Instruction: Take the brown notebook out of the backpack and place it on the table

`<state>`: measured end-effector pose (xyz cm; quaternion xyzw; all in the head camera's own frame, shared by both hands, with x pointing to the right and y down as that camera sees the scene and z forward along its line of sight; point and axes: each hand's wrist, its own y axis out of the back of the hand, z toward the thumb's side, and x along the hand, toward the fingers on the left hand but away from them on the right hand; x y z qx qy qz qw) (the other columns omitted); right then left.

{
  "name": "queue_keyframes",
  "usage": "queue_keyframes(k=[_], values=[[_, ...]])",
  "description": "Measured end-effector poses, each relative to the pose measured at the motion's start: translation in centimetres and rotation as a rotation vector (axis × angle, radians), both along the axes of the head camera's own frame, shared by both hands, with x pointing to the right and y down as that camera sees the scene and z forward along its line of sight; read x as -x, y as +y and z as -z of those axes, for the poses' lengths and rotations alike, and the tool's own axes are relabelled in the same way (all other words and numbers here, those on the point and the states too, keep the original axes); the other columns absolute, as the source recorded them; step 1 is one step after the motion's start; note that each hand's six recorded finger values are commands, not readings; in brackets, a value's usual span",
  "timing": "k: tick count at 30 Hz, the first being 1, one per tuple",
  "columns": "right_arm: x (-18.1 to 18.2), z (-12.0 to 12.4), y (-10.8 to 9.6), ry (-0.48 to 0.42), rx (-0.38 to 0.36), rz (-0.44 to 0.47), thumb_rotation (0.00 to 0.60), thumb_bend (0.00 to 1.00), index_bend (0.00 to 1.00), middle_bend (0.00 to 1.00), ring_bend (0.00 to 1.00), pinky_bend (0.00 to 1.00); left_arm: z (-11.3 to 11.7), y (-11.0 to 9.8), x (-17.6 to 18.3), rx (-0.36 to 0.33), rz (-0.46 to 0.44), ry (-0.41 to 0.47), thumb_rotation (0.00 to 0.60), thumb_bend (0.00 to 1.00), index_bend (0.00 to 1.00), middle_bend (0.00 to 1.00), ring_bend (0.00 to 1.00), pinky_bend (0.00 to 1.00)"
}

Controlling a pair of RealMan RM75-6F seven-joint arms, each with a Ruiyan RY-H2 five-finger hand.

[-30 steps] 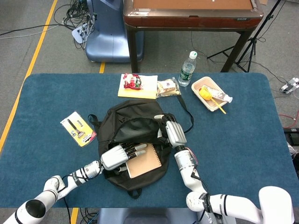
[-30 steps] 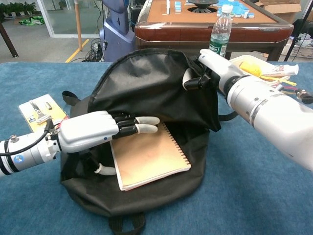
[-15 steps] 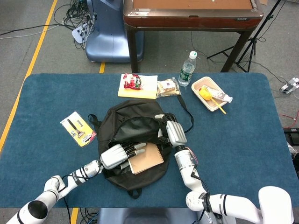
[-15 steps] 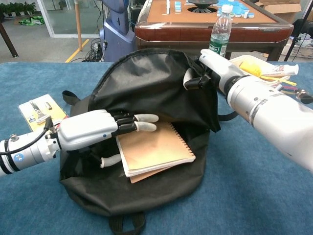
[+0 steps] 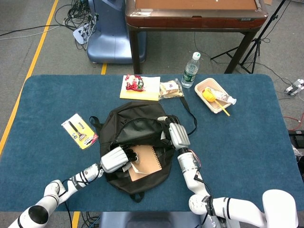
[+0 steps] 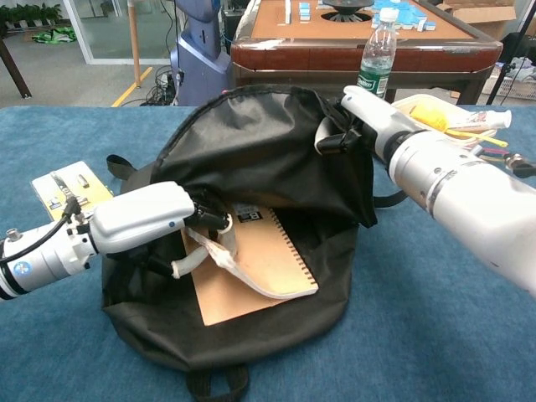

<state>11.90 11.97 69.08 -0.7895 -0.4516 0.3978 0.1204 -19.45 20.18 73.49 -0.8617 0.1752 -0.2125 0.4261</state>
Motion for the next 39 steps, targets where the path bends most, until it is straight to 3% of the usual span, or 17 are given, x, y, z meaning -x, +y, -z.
queue_keyframes(k=[9,21,26,32,37,39], values=[[-0.8,-0.1,-0.3,0.007,0.006,-0.006,0.6,0.95,0.58,0.23,0.09,0.04,2.9,-0.8,0.9,0.016,0.074,0.157,0.6,0.59,0.64,0.66,0.53,0.31],[-1.8,-0.5,-0.3,0.016,0.026,0.023,0.6,0.95,0.57,0.23,0.09,0.04,8.2,-3.1,3.1,-0.013,0.2,0.345,0.6,0.59,0.64,0.67,0.54,0.33],[-2.3,-0.7,-0.2,0.026,0.034,0.052,0.6,0.94,0.56,0.22,0.09,0.04,10.6,-4.0,4.4,-0.02,0.254,0.394,0.6,0.59,0.65,0.67,0.55,0.33],[-1.8,-0.6,-0.5,0.006,0.036,0.057,0.6,0.92,0.55,0.22,0.09,0.04,13.3,-4.7,6.1,0.032,0.333,0.438,0.6,0.59,0.64,0.68,0.55,0.33],[-0.7,-0.8,0.3,0.003,0.063,0.121,0.6,0.9,0.53,0.21,0.09,0.04,14.8,-4.9,7.5,0.055,0.383,0.436,0.6,0.59,0.64,0.68,0.55,0.33],[-0.2,-0.8,0.9,-0.001,0.077,0.16,0.6,0.84,0.49,0.18,0.08,0.04,15.2,-5.1,7.8,0.052,0.398,0.441,0.6,0.59,0.64,0.68,0.55,0.33]])
